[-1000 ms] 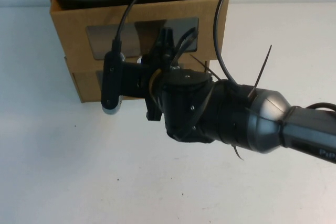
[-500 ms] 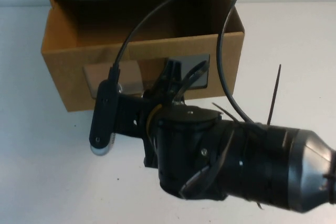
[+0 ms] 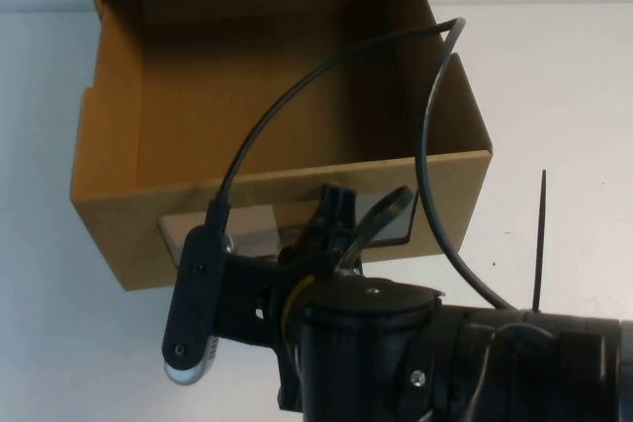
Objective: Open the shoe box
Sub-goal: 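Pull the top drawer of the cardboard box fully open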
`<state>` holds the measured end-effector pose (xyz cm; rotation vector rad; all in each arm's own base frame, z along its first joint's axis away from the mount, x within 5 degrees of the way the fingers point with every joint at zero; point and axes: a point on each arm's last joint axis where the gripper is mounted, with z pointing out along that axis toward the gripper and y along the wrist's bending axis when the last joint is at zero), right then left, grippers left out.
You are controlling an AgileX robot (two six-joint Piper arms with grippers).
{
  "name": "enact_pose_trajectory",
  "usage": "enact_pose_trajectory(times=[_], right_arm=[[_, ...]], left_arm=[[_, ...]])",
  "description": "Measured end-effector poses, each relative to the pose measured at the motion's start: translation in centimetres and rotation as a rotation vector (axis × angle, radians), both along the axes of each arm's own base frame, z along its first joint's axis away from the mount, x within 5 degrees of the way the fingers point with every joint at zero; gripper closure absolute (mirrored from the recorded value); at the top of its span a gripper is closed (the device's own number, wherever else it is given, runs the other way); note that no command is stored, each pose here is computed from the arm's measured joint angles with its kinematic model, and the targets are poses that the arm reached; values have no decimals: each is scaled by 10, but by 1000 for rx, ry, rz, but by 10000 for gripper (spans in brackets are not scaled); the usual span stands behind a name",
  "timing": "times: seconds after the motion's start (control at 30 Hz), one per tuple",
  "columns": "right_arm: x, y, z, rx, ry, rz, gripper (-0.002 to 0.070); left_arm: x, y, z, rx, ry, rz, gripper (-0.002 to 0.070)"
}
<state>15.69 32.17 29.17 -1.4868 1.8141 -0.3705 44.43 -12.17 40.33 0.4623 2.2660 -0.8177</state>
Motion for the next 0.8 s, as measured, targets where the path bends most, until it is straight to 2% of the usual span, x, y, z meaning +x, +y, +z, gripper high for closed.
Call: enact_pose_trajectory(times=[0.17, 0.27, 0.33, 0.47, 0.53, 0.63, 0.8], right_arm=[[-1, 0, 0, 5, 9, -3, 669], [-2, -1, -1, 15, 38, -15, 629], [-5, -1, -2, 21, 70, -26, 554], [-10, -5, 0, 44, 133, -54, 336], [-13, -10, 6, 66, 152, -66, 295], [-19, -17, 17, 92, 175, -79, 306], [-44, -32, 42, 133, 220, -72, 381]], left_arm=[[0, 0, 0, 0, 0, 0, 680], [0, 0, 0, 0, 0, 0, 680], [0, 0, 0, 0, 0, 0, 680], [-1, 0, 1, 0, -2, 0, 680], [-1, 0, 2, -3, -5, 0, 680], [-3, 0, 6, -6, -13, 0, 680], [-11, 2, 20, 5, -50, -4, 680]])
